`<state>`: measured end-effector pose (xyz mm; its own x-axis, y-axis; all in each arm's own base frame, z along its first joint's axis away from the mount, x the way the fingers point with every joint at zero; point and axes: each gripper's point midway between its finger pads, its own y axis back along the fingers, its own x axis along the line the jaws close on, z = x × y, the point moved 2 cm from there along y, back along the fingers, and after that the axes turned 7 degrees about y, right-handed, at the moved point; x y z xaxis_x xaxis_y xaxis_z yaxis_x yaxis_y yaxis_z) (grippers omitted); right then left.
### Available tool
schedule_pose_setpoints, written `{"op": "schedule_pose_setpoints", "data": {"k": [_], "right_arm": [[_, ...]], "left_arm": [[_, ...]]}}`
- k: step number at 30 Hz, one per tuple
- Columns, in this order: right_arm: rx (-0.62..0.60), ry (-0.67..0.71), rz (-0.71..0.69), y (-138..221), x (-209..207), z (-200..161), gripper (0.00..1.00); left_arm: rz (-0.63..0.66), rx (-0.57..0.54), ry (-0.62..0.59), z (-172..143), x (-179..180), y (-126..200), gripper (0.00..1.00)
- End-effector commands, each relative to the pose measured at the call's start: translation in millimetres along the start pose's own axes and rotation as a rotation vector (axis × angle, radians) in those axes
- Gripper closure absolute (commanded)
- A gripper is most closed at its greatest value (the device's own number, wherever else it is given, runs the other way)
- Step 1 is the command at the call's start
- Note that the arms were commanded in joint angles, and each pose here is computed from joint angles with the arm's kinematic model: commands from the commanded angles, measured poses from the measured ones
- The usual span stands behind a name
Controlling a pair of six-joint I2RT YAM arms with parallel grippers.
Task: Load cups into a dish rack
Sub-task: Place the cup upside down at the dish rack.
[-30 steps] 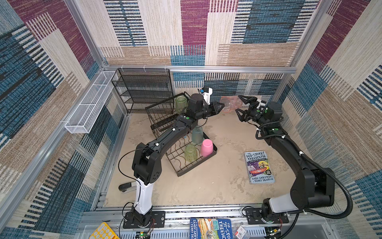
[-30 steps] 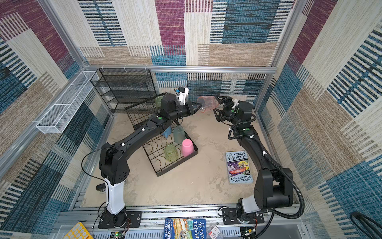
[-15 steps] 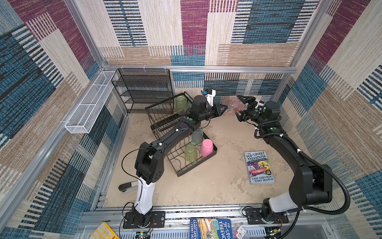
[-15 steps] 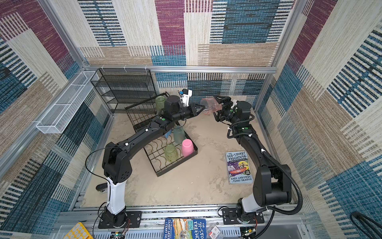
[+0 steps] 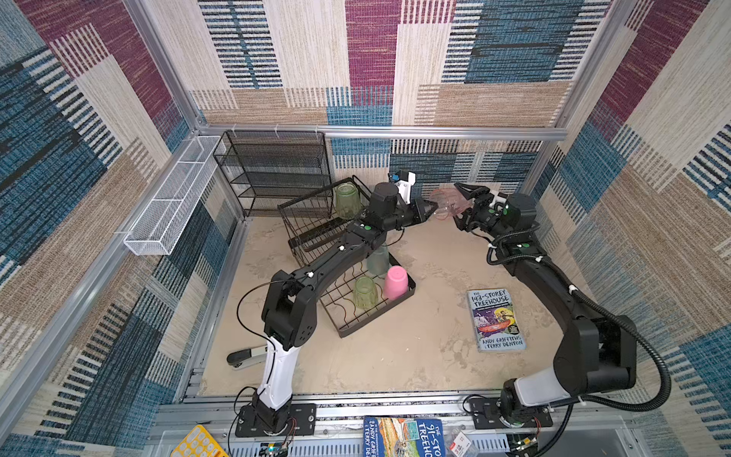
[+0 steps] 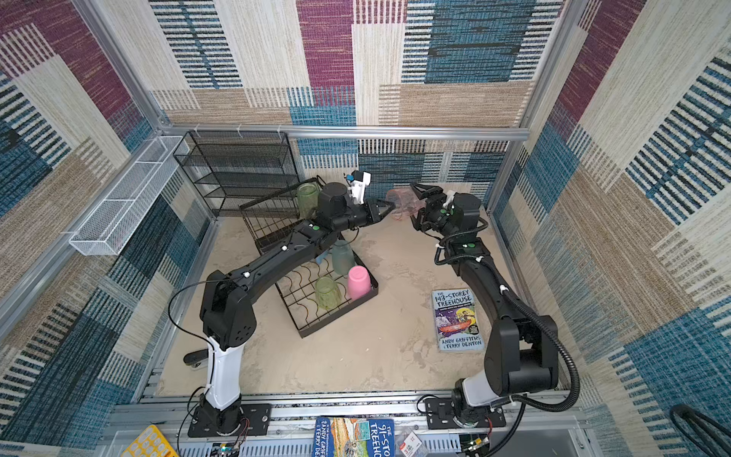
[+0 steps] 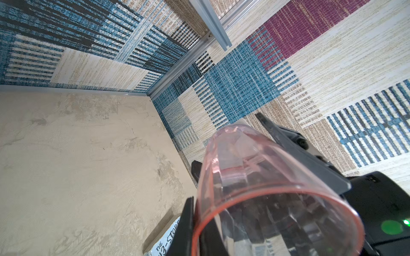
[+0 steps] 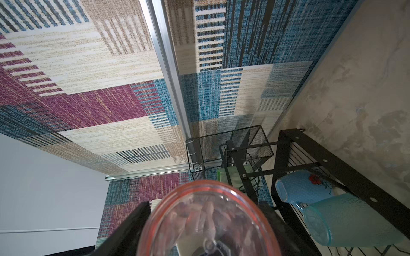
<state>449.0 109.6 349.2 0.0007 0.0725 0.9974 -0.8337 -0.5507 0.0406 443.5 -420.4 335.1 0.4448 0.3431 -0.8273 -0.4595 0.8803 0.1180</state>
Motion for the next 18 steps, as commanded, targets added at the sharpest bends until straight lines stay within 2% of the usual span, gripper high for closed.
{"op": "schedule_pose_setpoints", "data": {"k": [1, 5, 9, 15, 18], "right_arm": [[-0.011, 0.047, 0.018, 2.8, 7.3, -1.1, 0.43], [-0.041, 0.095, 0.023, 7.0, 13.5, 1.6, 0.44], [-0.075, 0.162, 0.029, 11.9, 21.3, 4.5, 0.44], [-0.123, 0.352, 0.022, 17.6, 37.7, 5.1, 0.45], [-0.170, 0.481, 0.021, 21.5, 52.2, 0.5, 0.45]], "left_arm": [[-0.031, -0.013, -0.020, 5.8, -11.4, 3.1, 0.76], [-0.010, -0.016, -0.041, 6.2, -13.3, 9.7, 0.60], [0.024, -0.018, -0.068, 5.9, -14.6, 21.1, 0.50], [0.123, -0.028, -0.122, 7.6, -14.8, 53.3, 0.43], [0.217, -0.037, -0.162, 10.6, -11.6, 77.5, 0.40]]}}
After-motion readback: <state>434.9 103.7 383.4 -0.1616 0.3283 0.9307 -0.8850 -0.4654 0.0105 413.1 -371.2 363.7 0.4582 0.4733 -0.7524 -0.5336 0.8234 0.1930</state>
